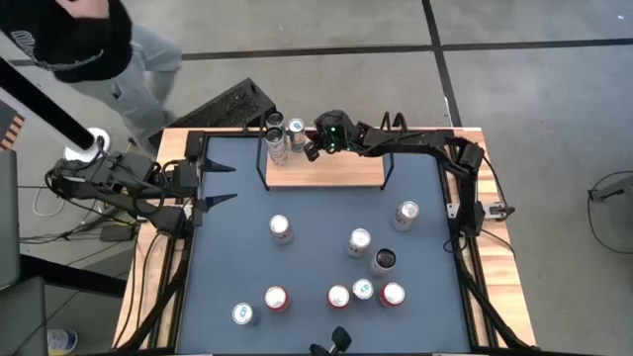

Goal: Place canned beverage on shelf
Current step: Put the top blue soda can on the shelf

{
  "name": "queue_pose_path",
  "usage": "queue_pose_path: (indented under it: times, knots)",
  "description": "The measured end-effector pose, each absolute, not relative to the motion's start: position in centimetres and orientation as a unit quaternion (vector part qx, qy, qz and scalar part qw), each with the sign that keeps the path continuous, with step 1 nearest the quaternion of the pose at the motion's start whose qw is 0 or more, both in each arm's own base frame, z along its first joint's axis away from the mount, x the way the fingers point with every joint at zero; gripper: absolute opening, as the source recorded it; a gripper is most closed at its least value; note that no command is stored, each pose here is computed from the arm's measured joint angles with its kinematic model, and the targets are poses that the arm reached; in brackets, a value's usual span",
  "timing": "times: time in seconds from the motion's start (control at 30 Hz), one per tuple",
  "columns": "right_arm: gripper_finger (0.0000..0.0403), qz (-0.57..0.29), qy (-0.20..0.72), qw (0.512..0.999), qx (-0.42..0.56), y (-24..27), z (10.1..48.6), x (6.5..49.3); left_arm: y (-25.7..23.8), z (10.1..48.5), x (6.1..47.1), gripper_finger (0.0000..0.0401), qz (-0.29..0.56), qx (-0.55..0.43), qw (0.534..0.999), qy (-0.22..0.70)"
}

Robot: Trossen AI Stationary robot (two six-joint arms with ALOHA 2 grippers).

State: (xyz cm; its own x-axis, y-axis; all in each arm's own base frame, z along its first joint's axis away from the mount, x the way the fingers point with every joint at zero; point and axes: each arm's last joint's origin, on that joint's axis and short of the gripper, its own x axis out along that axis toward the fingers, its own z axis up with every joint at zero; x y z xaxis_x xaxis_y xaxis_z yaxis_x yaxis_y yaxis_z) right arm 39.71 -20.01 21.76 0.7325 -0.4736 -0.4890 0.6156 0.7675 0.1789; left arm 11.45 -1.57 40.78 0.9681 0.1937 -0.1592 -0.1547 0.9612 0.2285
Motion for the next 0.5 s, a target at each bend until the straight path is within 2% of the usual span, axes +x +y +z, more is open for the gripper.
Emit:
queue_pose_path:
  times: [0.27, 0.5]
  knots:
    - [0.0, -0.242, 0.232, 0.93, 0.15, -15.9, 22.2, 41.2, -1.6, 40.7, 11.4, 0.0266, 0.088, 0.108, 0.986, 0.094]
    - [0.0, -0.249, 0.19, 0.94, 0.136, -16.9, 23.0, 41.2, -1.6, 40.7, 11.4, 0.0266, 0.088, 0.112, 0.985, 0.097]
